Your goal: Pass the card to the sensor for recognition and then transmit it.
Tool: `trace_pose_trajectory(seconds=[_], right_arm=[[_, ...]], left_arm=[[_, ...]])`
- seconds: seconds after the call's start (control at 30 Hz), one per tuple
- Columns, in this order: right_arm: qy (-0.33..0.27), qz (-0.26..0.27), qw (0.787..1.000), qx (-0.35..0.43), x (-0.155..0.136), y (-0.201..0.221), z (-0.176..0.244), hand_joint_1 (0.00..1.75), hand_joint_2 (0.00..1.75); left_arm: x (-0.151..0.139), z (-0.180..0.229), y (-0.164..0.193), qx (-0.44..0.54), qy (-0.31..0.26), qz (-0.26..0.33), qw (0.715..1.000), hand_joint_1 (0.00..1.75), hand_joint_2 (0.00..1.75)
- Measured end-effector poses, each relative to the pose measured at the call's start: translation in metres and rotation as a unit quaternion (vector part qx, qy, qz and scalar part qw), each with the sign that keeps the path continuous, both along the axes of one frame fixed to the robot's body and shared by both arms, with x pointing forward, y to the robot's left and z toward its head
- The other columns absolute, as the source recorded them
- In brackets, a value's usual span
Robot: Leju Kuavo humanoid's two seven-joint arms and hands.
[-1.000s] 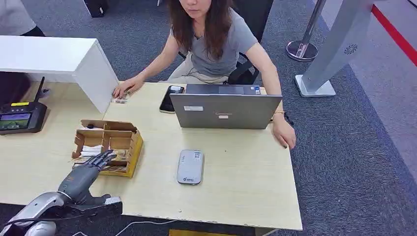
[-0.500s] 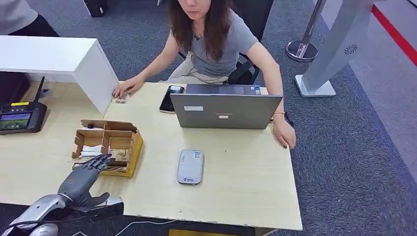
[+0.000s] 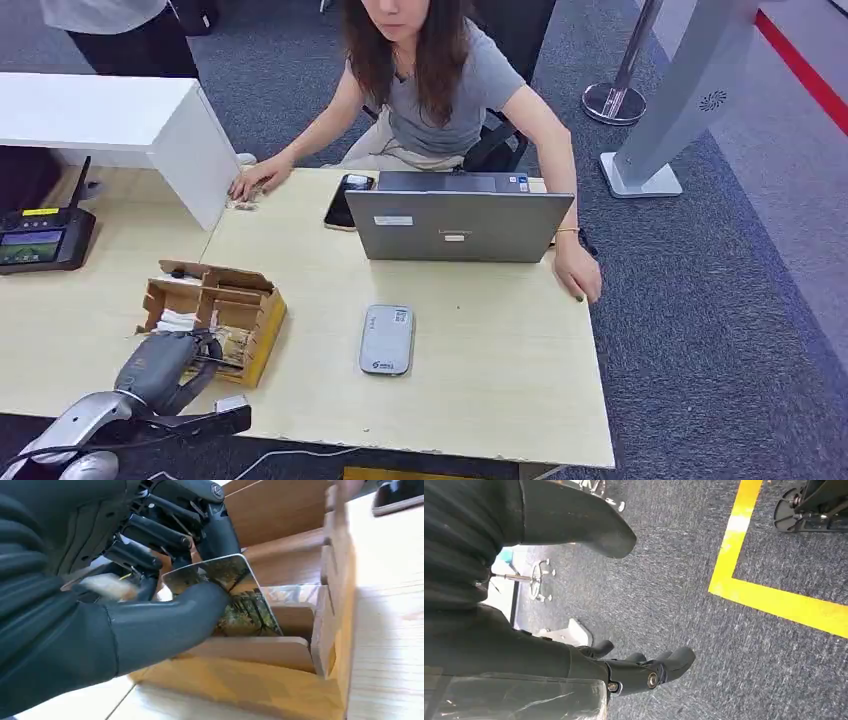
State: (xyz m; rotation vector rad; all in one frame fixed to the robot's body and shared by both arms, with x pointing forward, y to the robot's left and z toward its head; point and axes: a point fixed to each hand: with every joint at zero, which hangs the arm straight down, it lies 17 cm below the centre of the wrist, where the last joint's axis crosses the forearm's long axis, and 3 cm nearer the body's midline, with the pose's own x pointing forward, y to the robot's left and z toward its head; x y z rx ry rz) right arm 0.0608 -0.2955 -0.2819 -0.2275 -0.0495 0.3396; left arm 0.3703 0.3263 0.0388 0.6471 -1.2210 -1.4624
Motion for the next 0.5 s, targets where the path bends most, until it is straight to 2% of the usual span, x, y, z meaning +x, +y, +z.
trace_pose_trajectory(seconds=[0.5], right_arm=[[-0.001, 0.019, 1.0, -0.005, 0.0018, -0.0012, 0.0003, 0.0, 1.75]], left_arm=[[0.0012, -0.0011, -0.0062, -0.001, -0.007, -0.002, 1.0, 1.75, 1.75]])
